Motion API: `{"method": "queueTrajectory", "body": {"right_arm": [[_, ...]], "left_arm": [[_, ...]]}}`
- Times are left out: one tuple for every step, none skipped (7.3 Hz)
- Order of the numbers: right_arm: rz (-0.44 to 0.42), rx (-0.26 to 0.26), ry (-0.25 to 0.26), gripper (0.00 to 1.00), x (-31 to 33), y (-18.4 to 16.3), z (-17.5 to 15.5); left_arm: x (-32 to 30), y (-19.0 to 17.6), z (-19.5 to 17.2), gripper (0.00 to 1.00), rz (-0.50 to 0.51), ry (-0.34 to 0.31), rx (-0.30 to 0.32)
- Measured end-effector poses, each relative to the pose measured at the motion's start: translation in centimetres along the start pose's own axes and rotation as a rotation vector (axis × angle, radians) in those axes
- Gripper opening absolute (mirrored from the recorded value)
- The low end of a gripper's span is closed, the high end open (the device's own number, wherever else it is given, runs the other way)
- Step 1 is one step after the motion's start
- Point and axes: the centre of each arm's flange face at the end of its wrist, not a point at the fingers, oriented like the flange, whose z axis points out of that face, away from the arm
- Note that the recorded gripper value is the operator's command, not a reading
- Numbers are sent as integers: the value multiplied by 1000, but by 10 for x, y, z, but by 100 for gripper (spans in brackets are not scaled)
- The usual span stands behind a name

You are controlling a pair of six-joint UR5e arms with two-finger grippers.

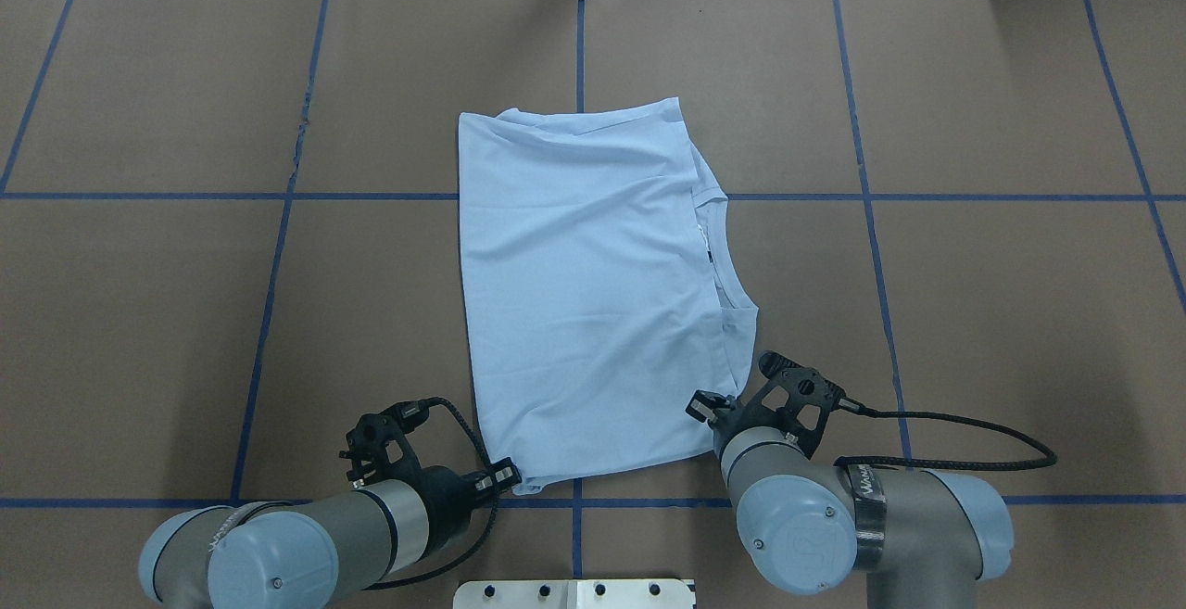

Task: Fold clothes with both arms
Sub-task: 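Lower both grippers and close them on the shirt's near corners, then lift the near edge with both grippers and fold it away from the robot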

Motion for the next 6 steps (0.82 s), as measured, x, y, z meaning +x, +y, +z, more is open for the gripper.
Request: {"method": "queueTrajectory", "body": {"right_arm": [[10, -8, -21, 0, -5, -5, -12], [23, -20, -49, 0, -13, -15, -36], [33, -35, -72, 0, -19, -27, -71], [35, -59, -87, 0, -20, -40, -116], [35, -89, -95, 0, -17, -53, -157], [36, -115, -101, 0, -11, -65, -187]], "left_arm": [[5, -1, -7, 0, 2, 11, -8], [18, -6, -24, 0, 2, 29, -30], [39, -11, -55, 0, 6, 36, -62], [65, -13, -97, 0, 13, 28, -96], [85, -14, -140, 0, 22, 21, -125], [98, -17, -173, 0, 26, 13, -146]]}}
